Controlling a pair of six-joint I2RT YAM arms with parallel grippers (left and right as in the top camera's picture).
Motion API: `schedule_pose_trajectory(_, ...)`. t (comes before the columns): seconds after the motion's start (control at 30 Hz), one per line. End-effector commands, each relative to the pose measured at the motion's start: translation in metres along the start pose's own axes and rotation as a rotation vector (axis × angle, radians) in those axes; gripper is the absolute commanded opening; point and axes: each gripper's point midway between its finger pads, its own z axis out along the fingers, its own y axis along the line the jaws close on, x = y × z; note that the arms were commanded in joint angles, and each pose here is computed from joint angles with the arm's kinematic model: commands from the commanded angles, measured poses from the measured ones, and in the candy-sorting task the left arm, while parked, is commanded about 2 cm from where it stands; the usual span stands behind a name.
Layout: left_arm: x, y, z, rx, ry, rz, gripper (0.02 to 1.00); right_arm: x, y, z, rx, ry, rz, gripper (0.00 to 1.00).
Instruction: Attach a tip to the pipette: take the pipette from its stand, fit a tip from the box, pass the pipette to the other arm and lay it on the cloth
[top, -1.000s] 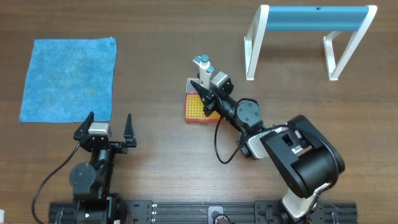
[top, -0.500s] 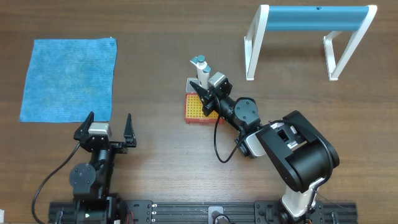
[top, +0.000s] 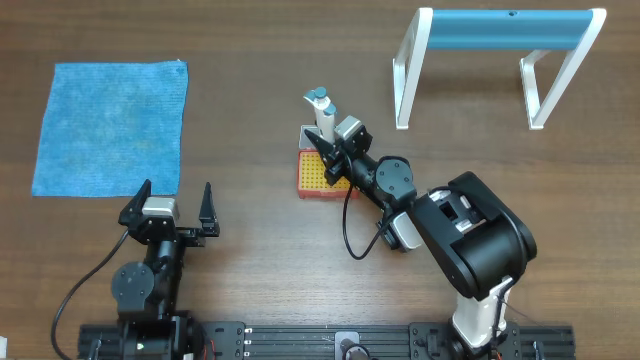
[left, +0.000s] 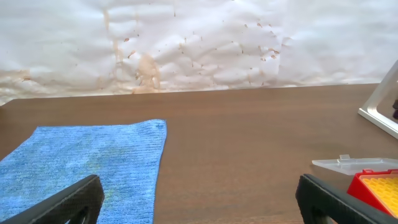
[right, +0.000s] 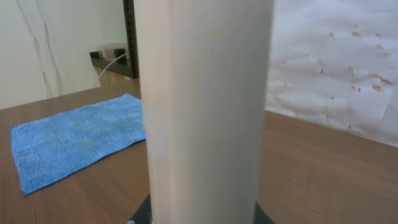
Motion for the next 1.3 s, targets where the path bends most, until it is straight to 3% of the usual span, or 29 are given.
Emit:
schedule_pose_trajectory(0.03,0.002,0.002,0.000,-0.011,0.004,-0.017,0.996,0.050,0.003,-0.012,-0.017,0.140,0.035,0.080)
schedule_pose_trajectory(0.23,0.002,0.002,0.000,-0.011,0.004,-0.017,0.996,0.041,0.003,-0.011,-0.019,0.116,0.027,0.080)
schedule_pose_trajectory(0.43,0.002,0.002,0.000,-0.011,0.004,-0.017,0.996,-0.088,0.008,-0.012,-0.032,-0.176,-0.071,0.084)
schedule_pose_trajectory(0.53,0.002,0.002,0.000,-0.011,0.004,-0.017,0.998,-0.138,0.031,-0.024,-0.134,-0.251,-0.112,0.080)
schedule_pose_trajectory(0.57,0.002,0.002,0.000,-0.011,0.004,-0.017,0.996,-0.155,0.050,-0.029,-0.229,-0.213,-0.109,0.080)
schedule_pose_trajectory(0.63,0.002,0.002,0.000,-0.011,0.004,-0.017,0.996,-0.174,0.068,-0.037,-0.318,-0.070,-0.053,0.080)
schedule_pose_trajectory(0.77,0.002,0.002,0.000,-0.011,0.004,-0.017,0.996,-0.163,0.081,-0.074,-0.309,0.290,0.133,0.080)
schedule_pose_trajectory(0.83,0.002,0.002,0.000,-0.011,0.004,-0.017,0.996,-0.129,0.101,-0.092,-0.353,0.468,0.272,0.080)
schedule_pose_trajectory(0.87,0.002,0.002,0.000,-0.011,0.004,-0.017,0.996,-0.124,0.117,-0.102,-0.418,0.525,0.385,0.080)
schedule_pose_trajectory(0.9,0.002,0.002,0.000,-0.011,0.004,-0.017,0.998,-0.126,0.124,-0.106,-0.457,0.537,0.432,0.080)
schedule_pose_trajectory(0.97,0.002,0.002,0.000,-0.011,0.004,-0.017,0.996,-0.128,0.130,-0.109,-0.466,0.571,0.563,0.080)
schedule_pose_trajectory(1.17,0.002,0.002,0.000,-0.011,0.004,-0.017,0.996,-0.133,0.129,-0.106,-0.470,0.549,0.552,0.080)
schedule_pose_trajectory(1.2,0.001,-0.006,0.000,0.037,0.001,-0.034,0.996,-0.133,0.130,-0.106,-0.470,0.550,0.556,0.080)
schedule_pose_trajectory(1.23,-0.004,-0.031,-0.003,0.184,-0.005,-0.163,0.996,-0.133,0.129,-0.106,-0.465,0.555,0.571,0.080)
schedule_pose_trajectory(1.27,-0.006,-0.057,-0.010,0.343,0.032,-0.349,0.996,-0.133,0.130,-0.106,-0.462,0.558,0.585,0.080)
schedule_pose_trajectory(1.3,-0.006,-0.092,-0.027,0.553,0.165,-0.665,0.998,-0.133,0.130,-0.106,-0.457,0.563,0.603,0.066)
